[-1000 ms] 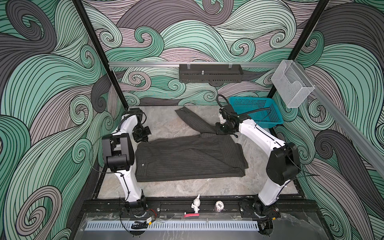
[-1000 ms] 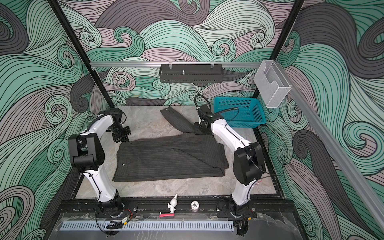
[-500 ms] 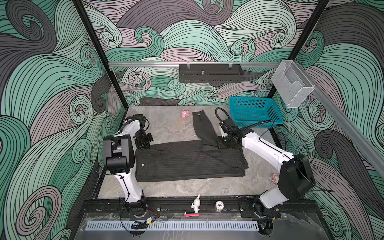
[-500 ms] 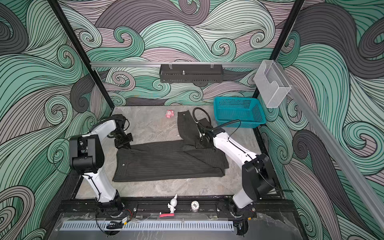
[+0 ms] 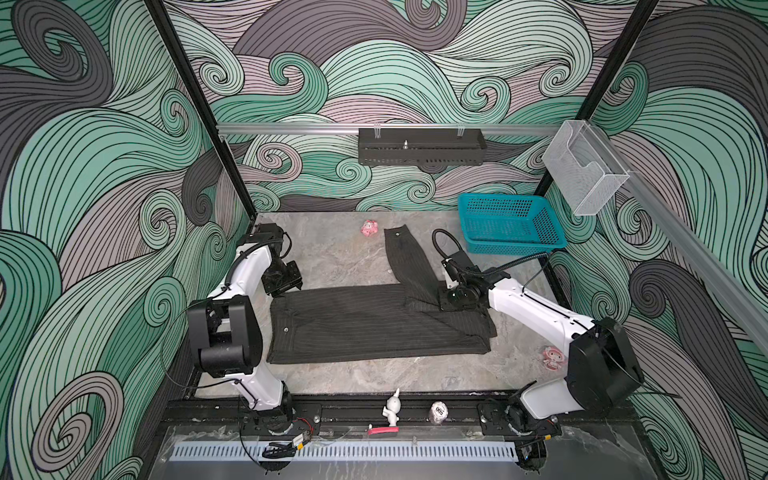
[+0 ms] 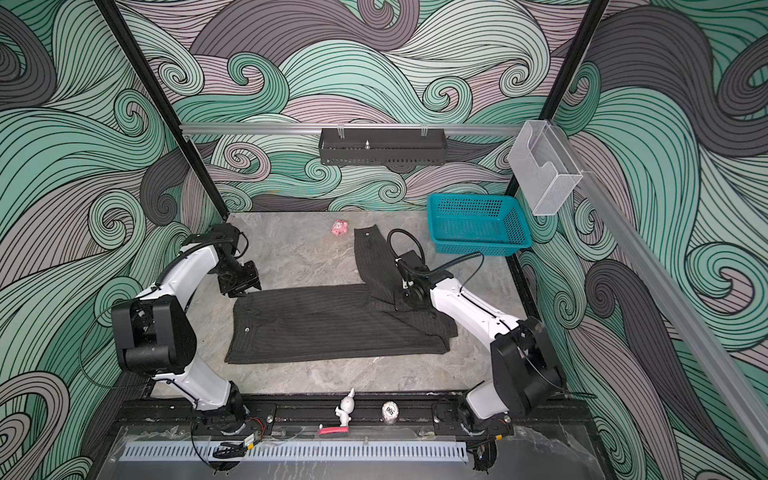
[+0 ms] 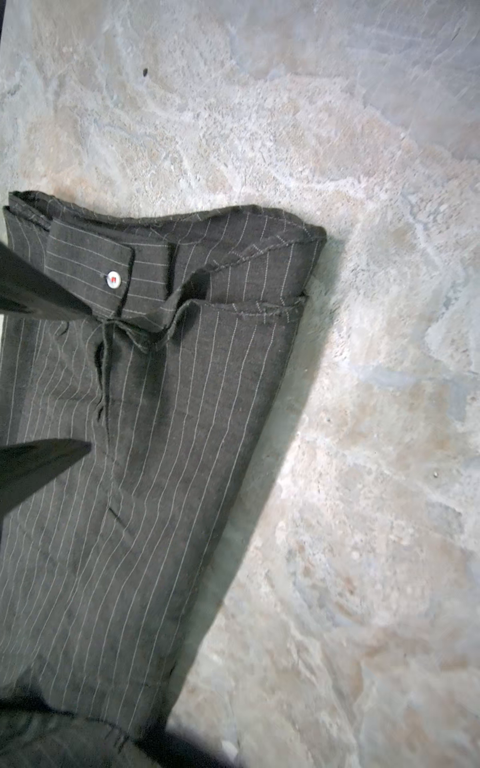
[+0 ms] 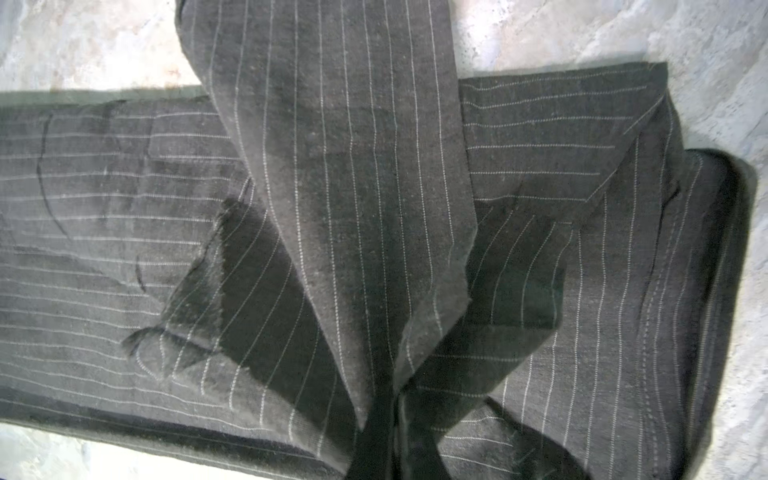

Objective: Fold and stack the long sleeve shirts

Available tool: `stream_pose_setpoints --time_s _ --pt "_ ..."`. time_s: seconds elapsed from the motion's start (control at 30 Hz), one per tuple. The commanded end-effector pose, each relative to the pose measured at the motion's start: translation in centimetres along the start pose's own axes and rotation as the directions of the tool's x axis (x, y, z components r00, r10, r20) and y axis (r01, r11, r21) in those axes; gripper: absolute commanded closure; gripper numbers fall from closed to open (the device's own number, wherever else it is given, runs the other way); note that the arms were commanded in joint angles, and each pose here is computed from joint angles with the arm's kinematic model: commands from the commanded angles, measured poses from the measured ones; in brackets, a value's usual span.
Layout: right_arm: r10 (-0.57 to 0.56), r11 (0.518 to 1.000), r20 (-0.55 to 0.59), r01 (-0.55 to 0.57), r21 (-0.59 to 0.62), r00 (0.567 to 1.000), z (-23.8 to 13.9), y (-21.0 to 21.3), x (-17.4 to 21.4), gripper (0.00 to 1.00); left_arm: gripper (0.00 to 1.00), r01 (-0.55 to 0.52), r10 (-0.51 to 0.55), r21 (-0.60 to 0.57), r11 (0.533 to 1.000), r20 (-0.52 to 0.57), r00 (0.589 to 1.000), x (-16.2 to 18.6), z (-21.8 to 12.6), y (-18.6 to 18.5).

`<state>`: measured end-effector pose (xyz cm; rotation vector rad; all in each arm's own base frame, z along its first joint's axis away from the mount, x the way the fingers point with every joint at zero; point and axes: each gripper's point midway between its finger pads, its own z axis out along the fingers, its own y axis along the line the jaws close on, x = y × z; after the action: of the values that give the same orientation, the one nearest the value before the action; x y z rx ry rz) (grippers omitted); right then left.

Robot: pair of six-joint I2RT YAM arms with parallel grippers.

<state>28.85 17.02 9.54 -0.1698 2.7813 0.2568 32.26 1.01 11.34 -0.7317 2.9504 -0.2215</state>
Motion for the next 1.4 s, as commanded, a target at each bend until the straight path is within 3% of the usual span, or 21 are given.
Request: stream_pose_setpoints --time_s 0.0,0.17,0.43,0.7,1.07,1.37 --pt "-0.002 1.000 0.034 0.002 -0.002 0.999 -0.9 0.1 -0.5 0.78 0.50 0.088 -0.081 0.073 0.993 -0.096 0.992 1.5 1.8 -0.9" --pt "-0.016 1.000 0.082 0.015 0.015 0.997 -2.0 -0.2 -2.0 0.73 0.50 0.160 -0.135 0.169 0.973 -0.154 0.979 2.1 3.7 -2.5" --pt "0.054 0.998 0.090 -0.056 0.019 0.994 -1.5 -2.5 -4.7 0.57 0.49 0.143 -0.113 0.190 0.971 -0.161 0.980 2.1 3.8 -3.0" --pt "0.111 0.994 0.048 -0.110 -0.011 0.993 2.0 -3.5 -8.5 0.51 0.48 0.179 -0.157 0.092 0.980 -0.207 0.966 3.0 5.7 -0.9" --pt "0.227 0.969 -0.077 -0.217 0.117 0.971 3.9 -7.0 -3.5 0.53 0.41 0.213 -0.223 -0.075 0.974 -0.177 0.959 4.2 4.6 3.7" --pt "0.263 0.961 -0.138 -0.245 0.130 0.955 5.8 -8.0 -2.7 0.54 0.40 0.293 -0.300 -0.067 0.954 -0.178 0.937 4.4 6.0 4.1"
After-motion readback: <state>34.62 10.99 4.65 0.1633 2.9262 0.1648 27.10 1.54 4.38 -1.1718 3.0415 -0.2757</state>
